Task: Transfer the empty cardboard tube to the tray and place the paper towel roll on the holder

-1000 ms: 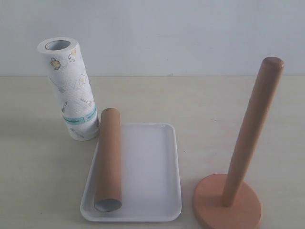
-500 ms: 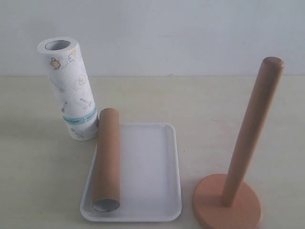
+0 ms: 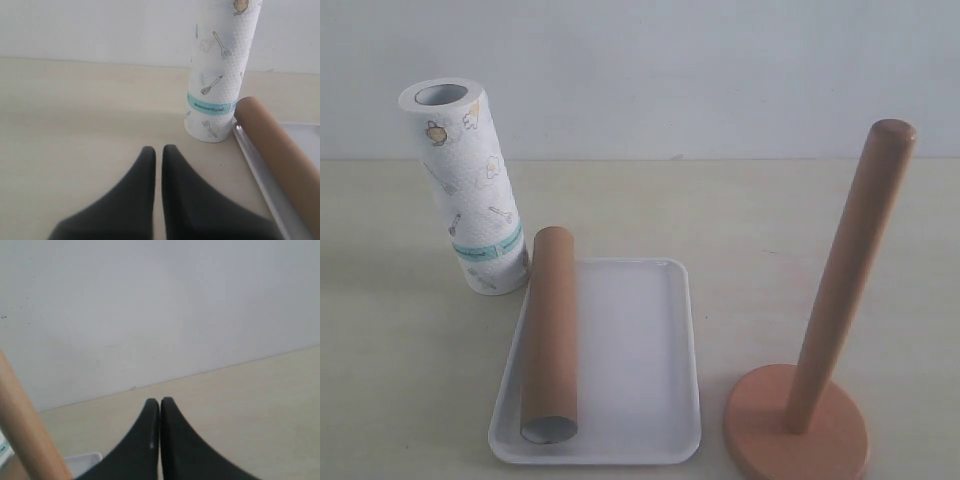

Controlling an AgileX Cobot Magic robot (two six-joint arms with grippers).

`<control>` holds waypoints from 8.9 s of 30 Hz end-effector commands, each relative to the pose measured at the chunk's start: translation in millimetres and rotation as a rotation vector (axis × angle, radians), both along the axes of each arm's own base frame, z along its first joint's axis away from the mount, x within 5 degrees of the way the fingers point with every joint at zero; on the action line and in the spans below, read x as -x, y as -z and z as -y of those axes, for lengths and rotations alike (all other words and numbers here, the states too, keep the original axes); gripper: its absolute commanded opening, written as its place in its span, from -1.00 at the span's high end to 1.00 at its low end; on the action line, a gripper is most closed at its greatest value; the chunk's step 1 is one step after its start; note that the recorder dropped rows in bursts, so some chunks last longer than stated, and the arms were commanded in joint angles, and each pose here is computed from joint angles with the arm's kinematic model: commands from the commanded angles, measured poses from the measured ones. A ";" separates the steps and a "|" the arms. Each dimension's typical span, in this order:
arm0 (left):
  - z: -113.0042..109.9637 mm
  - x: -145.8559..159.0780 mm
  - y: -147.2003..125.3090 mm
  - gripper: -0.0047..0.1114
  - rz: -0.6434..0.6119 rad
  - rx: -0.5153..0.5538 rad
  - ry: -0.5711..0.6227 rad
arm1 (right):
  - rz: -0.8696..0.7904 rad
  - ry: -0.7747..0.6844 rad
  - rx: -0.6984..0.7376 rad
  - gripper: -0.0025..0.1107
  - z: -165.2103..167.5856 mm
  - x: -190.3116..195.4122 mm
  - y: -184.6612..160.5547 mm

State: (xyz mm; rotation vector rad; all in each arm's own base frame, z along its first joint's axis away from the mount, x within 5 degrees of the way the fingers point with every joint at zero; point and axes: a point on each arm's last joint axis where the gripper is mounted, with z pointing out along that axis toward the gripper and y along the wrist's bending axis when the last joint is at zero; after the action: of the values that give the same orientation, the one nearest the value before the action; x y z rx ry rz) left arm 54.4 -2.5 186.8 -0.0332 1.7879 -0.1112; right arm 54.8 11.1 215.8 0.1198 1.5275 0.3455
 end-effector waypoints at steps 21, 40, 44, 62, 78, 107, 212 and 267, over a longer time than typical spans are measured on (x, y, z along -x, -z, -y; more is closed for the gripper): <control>0.3 -0.1 0.0 0.85 0.012 0.006 0.004 | -0.087 -0.060 0.063 0.96 -5.6 0.2 14.9; 0.3 -0.1 0.0 0.85 0.012 0.006 0.004 | -0.286 0.083 0.202 0.96 9.3 1.3 33.5; 0.3 -0.1 0.0 0.85 0.012 0.006 0.004 | -0.287 0.085 0.184 0.96 9.3 1.3 33.5; 0.3 -0.1 0.0 0.85 0.012 0.006 0.004 | -0.293 0.085 0.180 0.96 9.3 1.5 33.9; 0.3 -0.1 0.0 0.85 0.012 0.006 0.004 | -0.293 0.085 0.180 0.96 9.3 1.5 33.9; -6.0 52.6 -170.9 0.85 0.984 0.325 0.054 | -0.293 0.085 0.176 0.96 9.3 1.5 33.9; 61.6 -271.5 55.1 -0.79 0.158 0.041 0.420 | -0.270 0.087 0.169 0.96 9.2 0.9 31.8; 64.2 -230.7 -133.9 0.85 0.481 -0.159 0.499 | -0.270 0.086 0.163 0.96 9.0 0.9 31.8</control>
State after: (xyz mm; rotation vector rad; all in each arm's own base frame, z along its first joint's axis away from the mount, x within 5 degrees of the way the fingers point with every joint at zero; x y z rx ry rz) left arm 304.0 -66.5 293.9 0.5202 1.3432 -0.3077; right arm 54.0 2.3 182.5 0.1057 1.8211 0.1413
